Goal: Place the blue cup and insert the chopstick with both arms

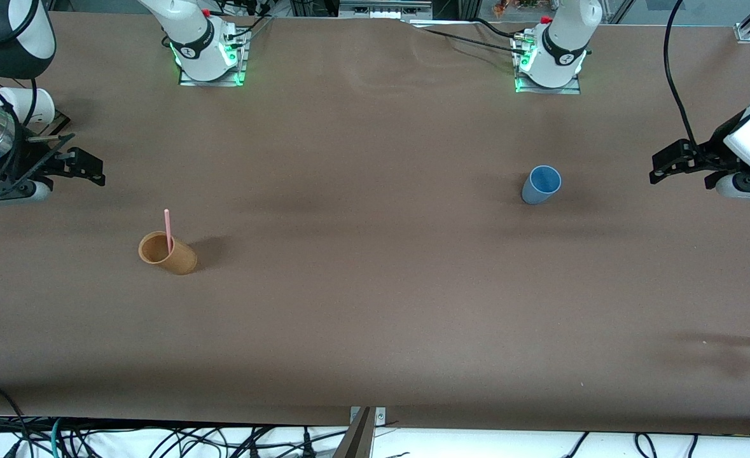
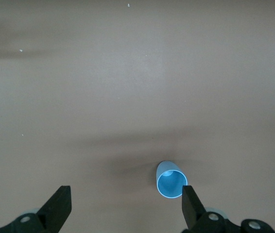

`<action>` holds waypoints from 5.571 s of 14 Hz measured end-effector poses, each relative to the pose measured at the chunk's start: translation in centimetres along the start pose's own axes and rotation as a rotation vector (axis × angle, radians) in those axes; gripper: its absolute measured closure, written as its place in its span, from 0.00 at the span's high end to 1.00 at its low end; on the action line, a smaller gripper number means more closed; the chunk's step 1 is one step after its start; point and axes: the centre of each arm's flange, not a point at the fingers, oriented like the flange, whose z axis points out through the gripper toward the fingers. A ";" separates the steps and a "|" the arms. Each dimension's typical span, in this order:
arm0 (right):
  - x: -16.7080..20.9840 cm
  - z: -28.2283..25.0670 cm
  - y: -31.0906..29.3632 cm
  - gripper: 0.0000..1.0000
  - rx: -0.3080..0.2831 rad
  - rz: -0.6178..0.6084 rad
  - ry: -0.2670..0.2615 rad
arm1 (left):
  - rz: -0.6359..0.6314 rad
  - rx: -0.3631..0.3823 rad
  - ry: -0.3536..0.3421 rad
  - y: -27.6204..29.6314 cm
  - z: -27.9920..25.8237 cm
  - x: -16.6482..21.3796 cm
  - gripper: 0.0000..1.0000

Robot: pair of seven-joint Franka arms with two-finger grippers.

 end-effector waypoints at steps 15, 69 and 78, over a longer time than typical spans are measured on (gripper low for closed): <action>0.2 0.0 0.0 1.00 0.004 0.001 0.008 | 0.001 0.000 0.000 0.1 0.0 0.0 1.00; 0.4 0.0 0.0 1.00 0.004 0.001 0.009 | 0.095 0.018 -0.039 4.5 32.6 -12.5 1.00; 0.4 0.0 0.0 1.00 0.004 0.001 0.009 | 0.093 0.018 -0.022 4.3 34.9 -13.4 0.98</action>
